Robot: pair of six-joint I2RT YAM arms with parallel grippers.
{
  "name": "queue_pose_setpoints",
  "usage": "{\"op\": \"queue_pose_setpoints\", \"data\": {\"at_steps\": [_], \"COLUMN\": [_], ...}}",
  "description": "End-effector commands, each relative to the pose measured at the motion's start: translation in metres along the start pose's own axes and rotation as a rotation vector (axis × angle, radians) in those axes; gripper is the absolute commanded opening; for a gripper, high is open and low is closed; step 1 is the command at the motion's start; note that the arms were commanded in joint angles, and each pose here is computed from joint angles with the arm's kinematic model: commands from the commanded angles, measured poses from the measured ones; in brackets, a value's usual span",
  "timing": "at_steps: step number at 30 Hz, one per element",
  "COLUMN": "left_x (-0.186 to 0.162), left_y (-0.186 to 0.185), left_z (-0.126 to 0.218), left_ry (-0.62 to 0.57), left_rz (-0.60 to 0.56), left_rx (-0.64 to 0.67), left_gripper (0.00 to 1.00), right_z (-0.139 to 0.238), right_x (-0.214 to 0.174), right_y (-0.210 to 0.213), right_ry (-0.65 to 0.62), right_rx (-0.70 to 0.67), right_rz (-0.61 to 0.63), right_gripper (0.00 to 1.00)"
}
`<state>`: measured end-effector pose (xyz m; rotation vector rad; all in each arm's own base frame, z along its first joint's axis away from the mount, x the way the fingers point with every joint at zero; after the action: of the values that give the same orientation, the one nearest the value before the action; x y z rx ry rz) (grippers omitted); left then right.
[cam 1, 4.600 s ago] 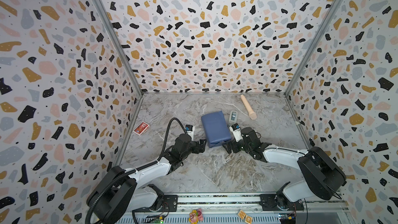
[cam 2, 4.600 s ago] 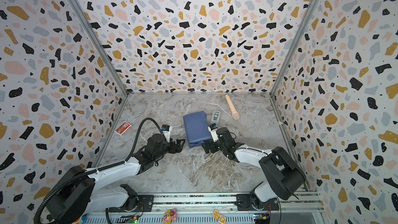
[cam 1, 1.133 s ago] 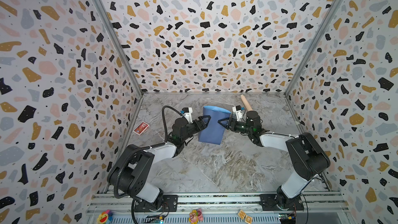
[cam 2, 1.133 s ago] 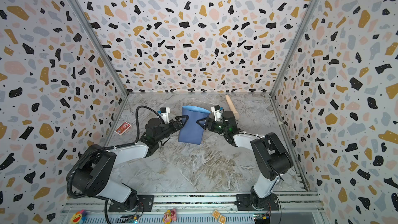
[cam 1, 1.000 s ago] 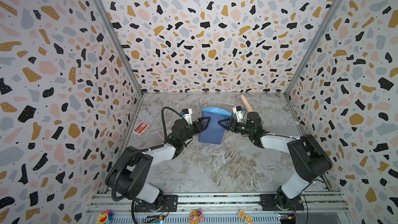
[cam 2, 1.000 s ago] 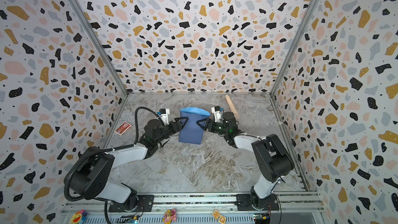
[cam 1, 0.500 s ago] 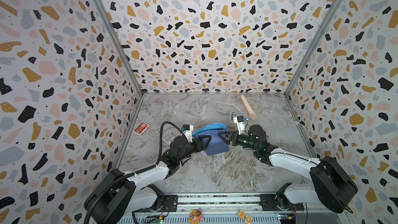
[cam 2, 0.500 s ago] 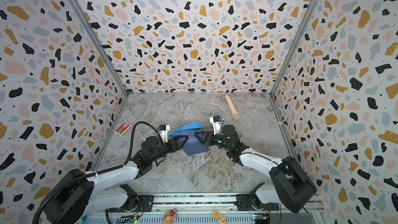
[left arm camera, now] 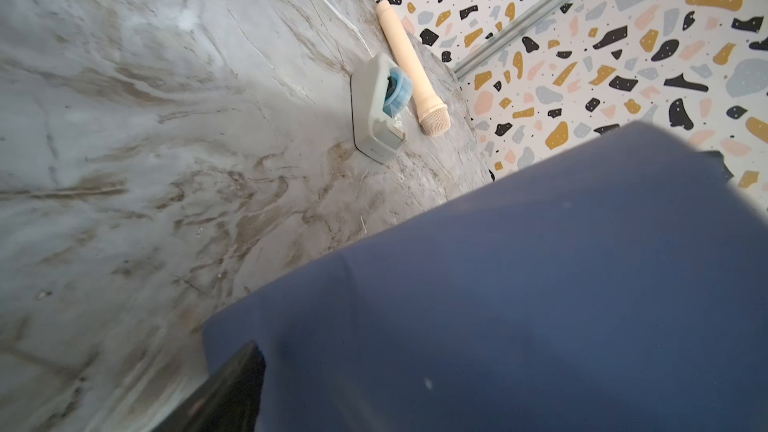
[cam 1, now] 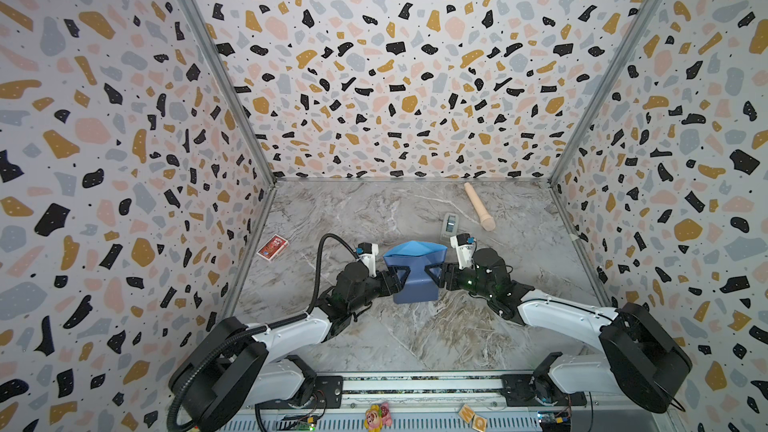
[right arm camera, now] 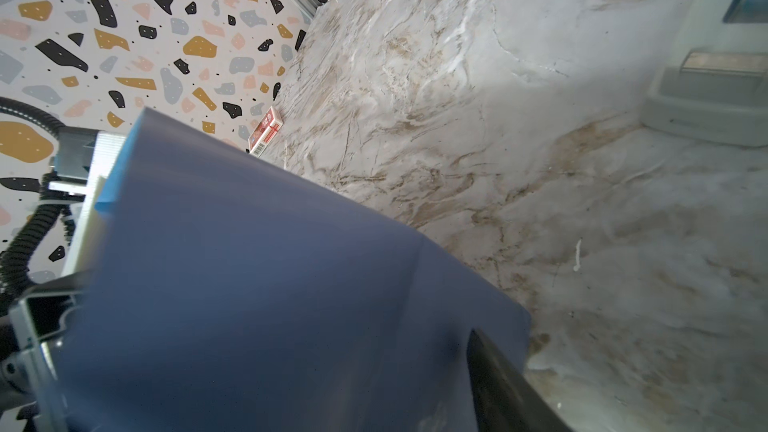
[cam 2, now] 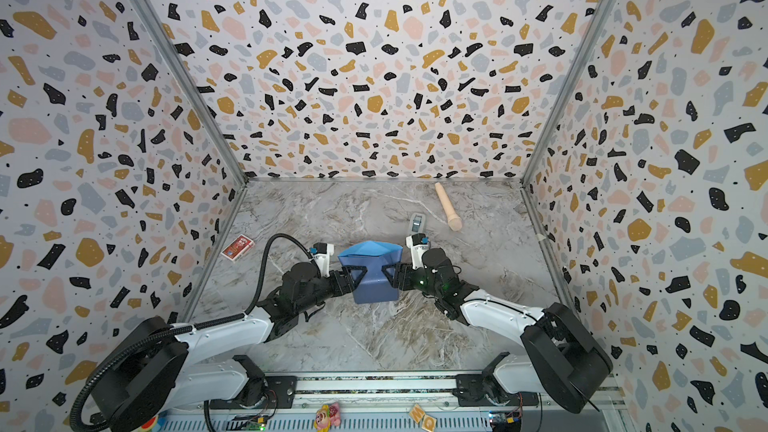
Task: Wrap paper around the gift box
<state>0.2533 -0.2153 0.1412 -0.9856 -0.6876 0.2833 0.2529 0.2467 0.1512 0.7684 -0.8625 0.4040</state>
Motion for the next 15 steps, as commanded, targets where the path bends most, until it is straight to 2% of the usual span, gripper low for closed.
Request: {"op": "queue_pose_setpoints", "data": {"at_steps": [1,3,8,11,15], "left_x": [0.017,0.018,0.016,0.019,0.029], "left_y": [-0.006,-0.001,0.01,0.011,0.01], "left_z": [-0.005,-0.006,-0.007,-0.008,-0.008], "left_ry": [-0.068,-0.07,-0.063,-0.061,-0.095], "left_rz": [-0.021,-0.036,-0.082,-0.123,-0.188], "left_rx": [0.017,0.048,0.107,0.142,0.216], "left_gripper": [0.87,0.86,0.84,0.84,0.81], "right_z": [0.0,0.001,-0.001,-0.004,-0.003], "right_x": [-0.01,-0.002,0.015,0.013,-0.002], "right_y": [-0.008,-0.008,-0.014,-0.024,-0.034], "right_ry": [0.051,0.042,0.036,0.063,0.11], "right_rx": [-0.058,-0.07,-0.159,-0.216,-0.268], "right_rz": [0.036,0.057,0.115,0.152,0.176], "right_gripper": [0.67,0.67,0.75,0.74,0.69]}}
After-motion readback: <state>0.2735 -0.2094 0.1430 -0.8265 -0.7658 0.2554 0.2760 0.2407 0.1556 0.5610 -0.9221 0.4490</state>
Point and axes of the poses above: each gripper's point midway between its finger pads, its own z axis back along the fingers, its own y axis along the line the jaws close on, x = y × z, the point moved 4 cm from there along z, back along the fingers, and after that the axes turned 14 degrees about z, right-handed, at the moved point
